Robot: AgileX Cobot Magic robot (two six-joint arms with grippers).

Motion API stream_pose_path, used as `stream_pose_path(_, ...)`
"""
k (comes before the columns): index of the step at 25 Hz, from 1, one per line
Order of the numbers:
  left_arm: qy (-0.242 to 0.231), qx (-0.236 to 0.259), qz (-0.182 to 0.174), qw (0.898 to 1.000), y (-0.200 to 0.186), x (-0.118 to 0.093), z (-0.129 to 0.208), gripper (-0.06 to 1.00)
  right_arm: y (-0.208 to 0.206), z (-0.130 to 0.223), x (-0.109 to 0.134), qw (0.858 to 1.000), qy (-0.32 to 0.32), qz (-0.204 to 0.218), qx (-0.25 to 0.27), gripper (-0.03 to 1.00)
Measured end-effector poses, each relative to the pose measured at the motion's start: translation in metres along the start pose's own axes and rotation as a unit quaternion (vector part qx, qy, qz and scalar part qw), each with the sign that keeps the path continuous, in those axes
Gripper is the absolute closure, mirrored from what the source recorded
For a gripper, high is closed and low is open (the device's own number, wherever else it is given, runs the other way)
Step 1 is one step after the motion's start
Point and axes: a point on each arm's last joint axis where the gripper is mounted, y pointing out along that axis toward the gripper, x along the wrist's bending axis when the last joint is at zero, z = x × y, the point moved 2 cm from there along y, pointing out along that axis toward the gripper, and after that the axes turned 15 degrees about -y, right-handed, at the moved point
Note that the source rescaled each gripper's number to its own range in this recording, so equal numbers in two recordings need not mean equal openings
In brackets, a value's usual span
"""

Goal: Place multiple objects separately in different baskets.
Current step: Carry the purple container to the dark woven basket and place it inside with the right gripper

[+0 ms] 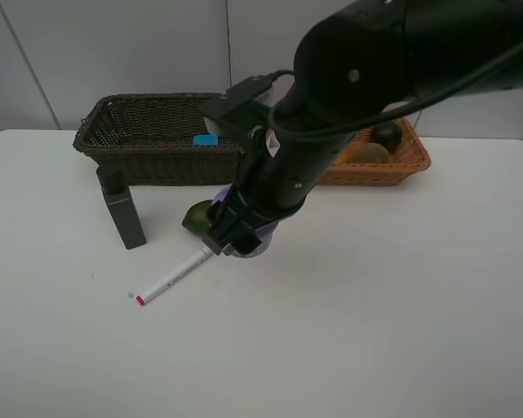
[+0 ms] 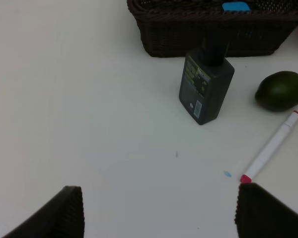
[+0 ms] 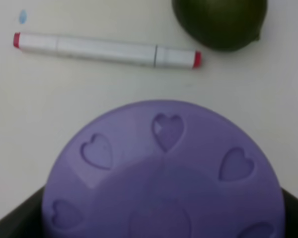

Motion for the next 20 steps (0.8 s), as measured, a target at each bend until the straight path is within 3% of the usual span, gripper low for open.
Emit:
stream_pose_path(11,0.0,0.0,0.0,1.0,0.0,0.0,0.0,0.13,-0.06,-0.073,-0.052,0.986,-0.046,0.126,-0.098,0.21)
stream_pose_path(20,0.0,0.0,0.0,1.0,0.0,0.0,0.0,0.13,-0.045,-0.114,-0.101,0.978,-0.001,0.155,-0.141,0.21)
